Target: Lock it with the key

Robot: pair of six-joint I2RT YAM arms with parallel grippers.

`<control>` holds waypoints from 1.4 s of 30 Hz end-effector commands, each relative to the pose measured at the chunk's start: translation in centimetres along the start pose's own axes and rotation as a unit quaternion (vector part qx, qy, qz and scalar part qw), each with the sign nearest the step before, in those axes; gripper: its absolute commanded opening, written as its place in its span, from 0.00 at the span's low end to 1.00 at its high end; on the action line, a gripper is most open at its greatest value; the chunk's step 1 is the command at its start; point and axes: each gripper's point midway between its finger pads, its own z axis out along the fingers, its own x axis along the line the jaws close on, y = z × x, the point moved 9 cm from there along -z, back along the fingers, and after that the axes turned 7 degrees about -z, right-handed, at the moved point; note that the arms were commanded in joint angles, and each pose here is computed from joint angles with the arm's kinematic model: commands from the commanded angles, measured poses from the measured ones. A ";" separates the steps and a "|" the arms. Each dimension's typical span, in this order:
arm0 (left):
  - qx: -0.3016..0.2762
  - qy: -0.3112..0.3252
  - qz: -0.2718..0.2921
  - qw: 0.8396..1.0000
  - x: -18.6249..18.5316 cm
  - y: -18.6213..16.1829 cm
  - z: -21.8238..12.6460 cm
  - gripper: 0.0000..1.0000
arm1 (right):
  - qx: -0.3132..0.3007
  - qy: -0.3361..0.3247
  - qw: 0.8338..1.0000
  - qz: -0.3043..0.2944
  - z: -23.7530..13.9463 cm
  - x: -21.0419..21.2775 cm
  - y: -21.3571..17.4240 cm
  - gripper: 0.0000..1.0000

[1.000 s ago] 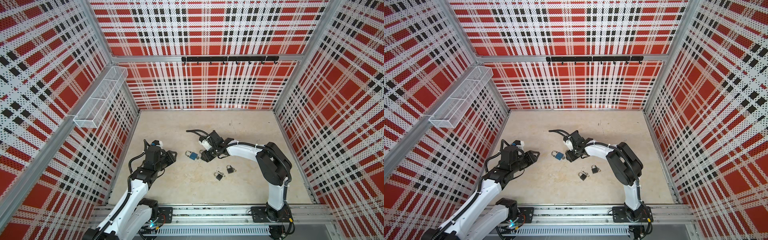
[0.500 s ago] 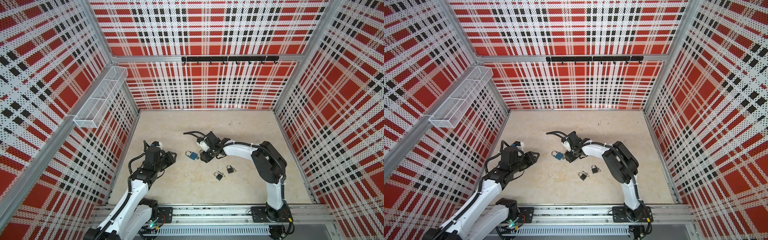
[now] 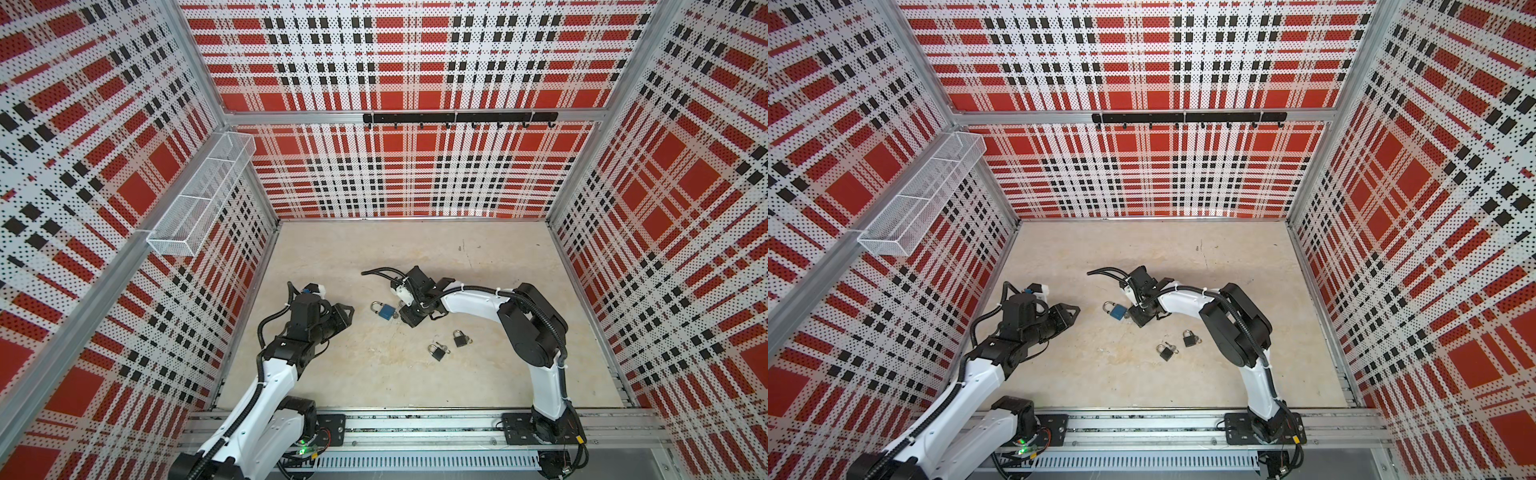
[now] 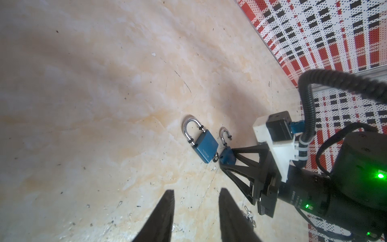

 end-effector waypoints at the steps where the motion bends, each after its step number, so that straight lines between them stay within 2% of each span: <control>1: -0.007 -0.006 -0.004 1.000 0.2 0.2 0.0 0.39 | 0.013 -0.016 1.000 -0.022 0.8 0.3 0.2 0.49; 12: -0.011 -0.010 -0.009 1.000 0.3 0.3 -0.3 0.39 | 0.028 -0.034 0.998 -0.035 1.0 0.7 0.3 0.43; 20: -0.011 -0.018 -0.010 1.000 0.2 0.2 -0.4 0.39 | 0.030 -0.047 0.998 -0.037 0.7 1.0 0.4 0.33; 30: 0.015 -0.019 -0.002 1.000 -0.5 0.2 0.3 0.37 | -0.026 -0.014 0.999 -0.027 -3.6 1.7 1.9 0.28; 42: 0.068 -0.063 0.026 0.995 -4.0 -0.6 3.5 0.37 | -0.053 0.013 0.998 -0.012 -7.0 2.4 1.4 0.26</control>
